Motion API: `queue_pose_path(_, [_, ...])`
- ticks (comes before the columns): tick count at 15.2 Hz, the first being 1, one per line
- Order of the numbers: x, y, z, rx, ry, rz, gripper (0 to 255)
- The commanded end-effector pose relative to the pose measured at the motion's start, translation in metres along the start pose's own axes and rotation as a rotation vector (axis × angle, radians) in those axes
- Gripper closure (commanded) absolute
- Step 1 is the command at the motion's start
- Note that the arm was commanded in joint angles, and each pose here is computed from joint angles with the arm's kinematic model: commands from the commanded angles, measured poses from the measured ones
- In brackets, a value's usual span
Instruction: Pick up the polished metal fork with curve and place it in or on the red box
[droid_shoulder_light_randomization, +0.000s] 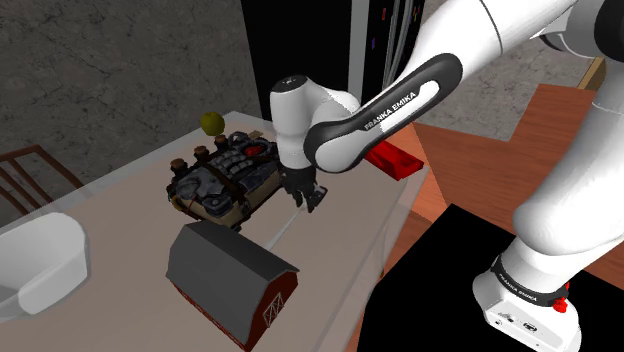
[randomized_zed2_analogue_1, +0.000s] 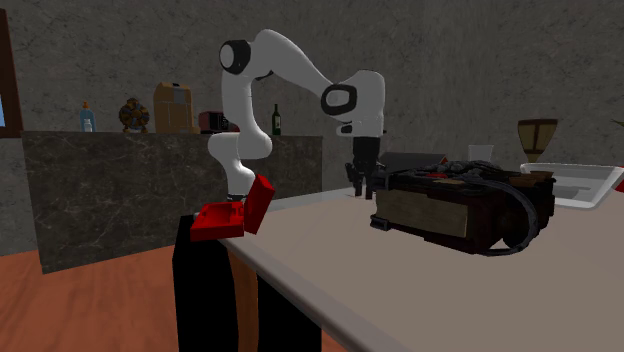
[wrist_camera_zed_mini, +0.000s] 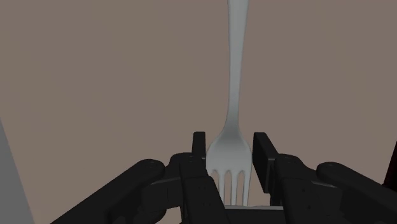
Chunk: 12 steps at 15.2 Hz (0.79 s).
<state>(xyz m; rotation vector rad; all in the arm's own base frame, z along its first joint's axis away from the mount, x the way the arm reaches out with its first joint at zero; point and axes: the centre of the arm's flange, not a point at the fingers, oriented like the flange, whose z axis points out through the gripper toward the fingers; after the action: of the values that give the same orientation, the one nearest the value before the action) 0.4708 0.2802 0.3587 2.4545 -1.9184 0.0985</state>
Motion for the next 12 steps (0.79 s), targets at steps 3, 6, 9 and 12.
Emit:
queue_pose_path(3, [0.001, -0.001, -0.022, 0.0, -0.001, 0.0, 255])
queue_pose_path(6, [0.002, -0.001, -0.038, 0.0, -0.001, 0.0, 255])
queue_pose_path(9, [0.003, -0.002, -0.053, 0.0, -0.001, 0.0, 255])
queue_pose_path(12, [0.004, -0.002, -0.069, 0.0, -0.001, 0.0, 255])
